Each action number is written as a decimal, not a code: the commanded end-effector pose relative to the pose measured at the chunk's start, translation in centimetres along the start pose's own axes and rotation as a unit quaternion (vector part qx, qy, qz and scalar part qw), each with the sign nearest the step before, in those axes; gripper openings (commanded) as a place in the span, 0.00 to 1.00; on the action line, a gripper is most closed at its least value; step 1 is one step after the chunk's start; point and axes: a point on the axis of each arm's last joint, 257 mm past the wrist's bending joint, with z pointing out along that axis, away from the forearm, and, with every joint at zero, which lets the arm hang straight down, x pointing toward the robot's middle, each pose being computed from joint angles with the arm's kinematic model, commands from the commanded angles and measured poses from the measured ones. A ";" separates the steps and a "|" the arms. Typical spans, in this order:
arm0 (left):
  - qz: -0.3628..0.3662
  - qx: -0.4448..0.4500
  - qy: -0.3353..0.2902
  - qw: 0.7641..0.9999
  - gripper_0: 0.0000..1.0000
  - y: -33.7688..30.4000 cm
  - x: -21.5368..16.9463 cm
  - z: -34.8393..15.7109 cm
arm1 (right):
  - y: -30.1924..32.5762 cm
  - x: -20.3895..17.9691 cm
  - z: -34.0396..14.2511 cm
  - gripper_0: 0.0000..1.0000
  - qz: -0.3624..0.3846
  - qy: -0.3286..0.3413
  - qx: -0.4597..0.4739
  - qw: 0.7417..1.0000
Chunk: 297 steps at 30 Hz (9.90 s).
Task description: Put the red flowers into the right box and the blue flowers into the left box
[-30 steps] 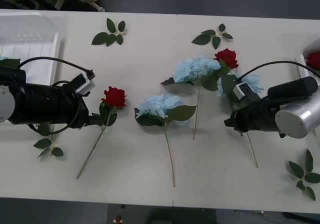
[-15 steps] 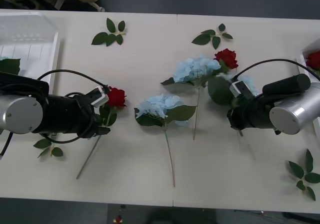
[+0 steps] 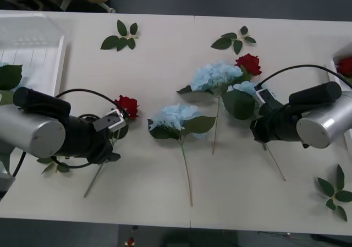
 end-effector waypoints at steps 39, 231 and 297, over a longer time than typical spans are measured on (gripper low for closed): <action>-0.043 0.001 0.004 0.999 1.00 1.5 -2.4 3.3 | 5.5 -8.7 -18.5 0.00 0.032 -0.304 -0.241 0.921; -0.160 -0.083 0.039 0.983 0.00 20.8 16.5 -21.8 | 3.9 -10.7 -17.0 0.76 0.036 -0.320 -0.338 0.885; -0.088 0.090 -0.191 0.974 1.00 10.6 -4.5 -15.1 | -5.9 -14.4 -2.3 0.75 0.205 -0.060 0.098 0.972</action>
